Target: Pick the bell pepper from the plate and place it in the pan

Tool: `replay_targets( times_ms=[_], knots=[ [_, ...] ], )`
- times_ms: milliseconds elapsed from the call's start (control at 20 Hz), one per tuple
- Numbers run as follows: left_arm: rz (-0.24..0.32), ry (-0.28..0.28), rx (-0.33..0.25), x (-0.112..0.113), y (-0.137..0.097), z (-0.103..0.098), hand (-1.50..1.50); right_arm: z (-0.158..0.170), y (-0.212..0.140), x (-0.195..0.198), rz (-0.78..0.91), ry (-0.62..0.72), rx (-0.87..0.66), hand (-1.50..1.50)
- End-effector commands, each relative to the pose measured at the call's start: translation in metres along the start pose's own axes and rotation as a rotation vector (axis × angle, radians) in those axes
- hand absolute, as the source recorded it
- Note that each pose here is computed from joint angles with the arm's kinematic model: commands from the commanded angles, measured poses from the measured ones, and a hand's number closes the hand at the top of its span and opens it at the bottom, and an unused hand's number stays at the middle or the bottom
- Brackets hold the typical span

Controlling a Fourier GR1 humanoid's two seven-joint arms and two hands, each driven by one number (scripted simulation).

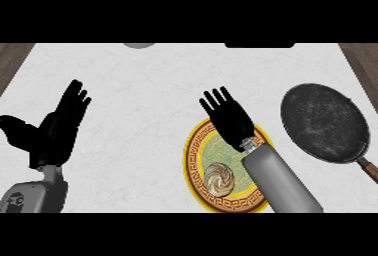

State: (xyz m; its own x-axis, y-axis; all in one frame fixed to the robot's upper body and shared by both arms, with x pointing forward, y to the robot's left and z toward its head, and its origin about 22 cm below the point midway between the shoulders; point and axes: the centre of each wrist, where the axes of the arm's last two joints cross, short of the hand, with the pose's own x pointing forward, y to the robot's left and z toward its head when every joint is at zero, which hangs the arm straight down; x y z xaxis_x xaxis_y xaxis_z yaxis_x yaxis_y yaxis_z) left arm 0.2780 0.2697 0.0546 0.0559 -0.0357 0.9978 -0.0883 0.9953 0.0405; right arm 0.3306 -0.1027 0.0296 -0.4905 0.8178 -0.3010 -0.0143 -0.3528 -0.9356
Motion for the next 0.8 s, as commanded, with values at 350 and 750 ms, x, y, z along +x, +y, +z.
replay_targets(
  times_ms=[350,750],
  knots=[
    [-0.005,0.004,-0.008,0.012,-0.015,0.005,0.00,-0.014,0.022,0.010,0.014,-0.123,0.002,1.50],
    [0.002,0.013,-0.010,-0.003,-0.002,0.006,0.00,-0.020,0.030,0.010,-0.034,-0.141,-0.058,1.50]
  ],
)
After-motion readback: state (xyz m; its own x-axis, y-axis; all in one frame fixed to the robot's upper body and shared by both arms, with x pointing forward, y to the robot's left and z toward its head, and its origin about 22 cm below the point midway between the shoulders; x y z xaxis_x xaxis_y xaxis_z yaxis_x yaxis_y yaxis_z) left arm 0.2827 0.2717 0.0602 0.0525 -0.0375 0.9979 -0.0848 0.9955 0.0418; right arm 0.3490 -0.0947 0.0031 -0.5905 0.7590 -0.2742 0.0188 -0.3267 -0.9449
